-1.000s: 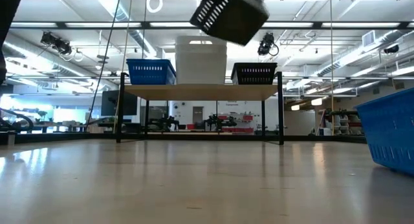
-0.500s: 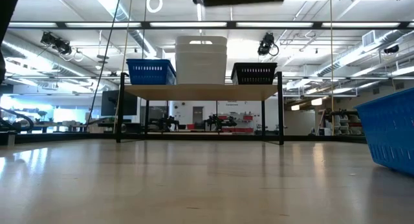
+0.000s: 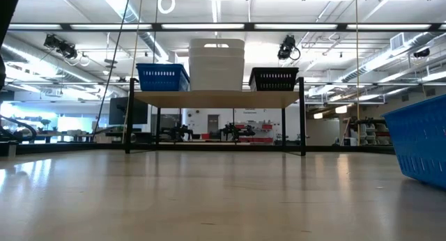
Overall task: Stack baskets on shelf by color
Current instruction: Stack the black bin into the black bin on the shelf
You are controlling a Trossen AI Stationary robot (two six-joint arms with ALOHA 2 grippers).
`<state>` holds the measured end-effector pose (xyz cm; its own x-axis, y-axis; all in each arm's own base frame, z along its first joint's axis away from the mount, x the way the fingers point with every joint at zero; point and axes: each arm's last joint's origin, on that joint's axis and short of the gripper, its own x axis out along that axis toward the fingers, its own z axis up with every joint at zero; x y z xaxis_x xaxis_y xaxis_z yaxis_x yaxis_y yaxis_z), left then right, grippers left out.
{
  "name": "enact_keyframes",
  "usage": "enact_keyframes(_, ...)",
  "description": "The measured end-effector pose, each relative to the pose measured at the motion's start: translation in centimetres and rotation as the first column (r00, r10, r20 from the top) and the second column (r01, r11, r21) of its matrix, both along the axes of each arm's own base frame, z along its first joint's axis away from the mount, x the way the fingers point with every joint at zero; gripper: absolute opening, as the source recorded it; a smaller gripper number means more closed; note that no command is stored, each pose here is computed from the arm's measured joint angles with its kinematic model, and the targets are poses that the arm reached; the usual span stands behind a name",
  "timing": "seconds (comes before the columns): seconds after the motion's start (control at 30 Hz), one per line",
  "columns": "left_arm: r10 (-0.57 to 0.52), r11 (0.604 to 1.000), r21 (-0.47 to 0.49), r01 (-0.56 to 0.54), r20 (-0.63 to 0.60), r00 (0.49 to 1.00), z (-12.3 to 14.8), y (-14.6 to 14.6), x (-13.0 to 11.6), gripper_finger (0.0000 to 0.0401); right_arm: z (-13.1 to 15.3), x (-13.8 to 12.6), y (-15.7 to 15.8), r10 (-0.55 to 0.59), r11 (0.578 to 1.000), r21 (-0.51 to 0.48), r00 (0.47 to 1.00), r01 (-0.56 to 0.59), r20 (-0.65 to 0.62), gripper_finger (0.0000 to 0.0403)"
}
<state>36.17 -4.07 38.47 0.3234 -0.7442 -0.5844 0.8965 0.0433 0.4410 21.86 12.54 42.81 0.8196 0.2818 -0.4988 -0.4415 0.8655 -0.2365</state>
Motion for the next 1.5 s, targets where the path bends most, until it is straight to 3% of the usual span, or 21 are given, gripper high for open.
enact_keyframes(0.37, -0.078, 0.996, -0.041, 0.081, 0.07, 0.995, 0.4, -1.5, 0.2, 0.0005, -1.0, 2.2, 0.6, 0.091, 0.995, 0.053, 0.995, -0.09, -0.031, 0.0161)
enact_keyframes(0.7, -0.055, 0.997, -0.055, 0.058, 0.066, 0.996, 0.5, -1.4, 0.3, 0.0008, -1.6, 3.6, 1.6, 0.211, 0.97, 0.129, 0.977, -0.204, -0.037, 0.0156)
enact_keyframes(0.9, -0.006, 0.996, -0.086, 0.008, 0.02, 1.0, 0.6, -1.3, 0.5, 0.0008, -3.4, 5.4, 2.2, 0.208, 0.973, 0.118, 0.973, -0.196, -0.096, 0.0149)
enact_keyframes(1.03, 0.101, 0.981, -0.156, -0.112, -0.081, 0.992, 1.0, -1.3, 0.9, 0.0019, -3.9, 5.9, 2.2, 0.215, 0.974, 0.104, 0.97, -0.203, -0.117, 0.0121)
enact_keyframes(1.27, 0.138, 0.974, -0.166, -0.153, -0.095, 0.986, 1.2, -0.9, 1.1, 0.0044, -3.6, 5.7, 1.7, 0.247, 0.968, 0.064, 0.964, -0.242, -0.097, 0.0012)
enact_keyframes(1.5, 0.182, 0.961, -0.191, -0.2, -0.106, 0.978, 1.5, -0.6, 1.4, 0.009, -4.2, 5.9, 1.6, 0.233, 0.972, 0.055, 0.963, -0.228, -0.133, 0.0007)
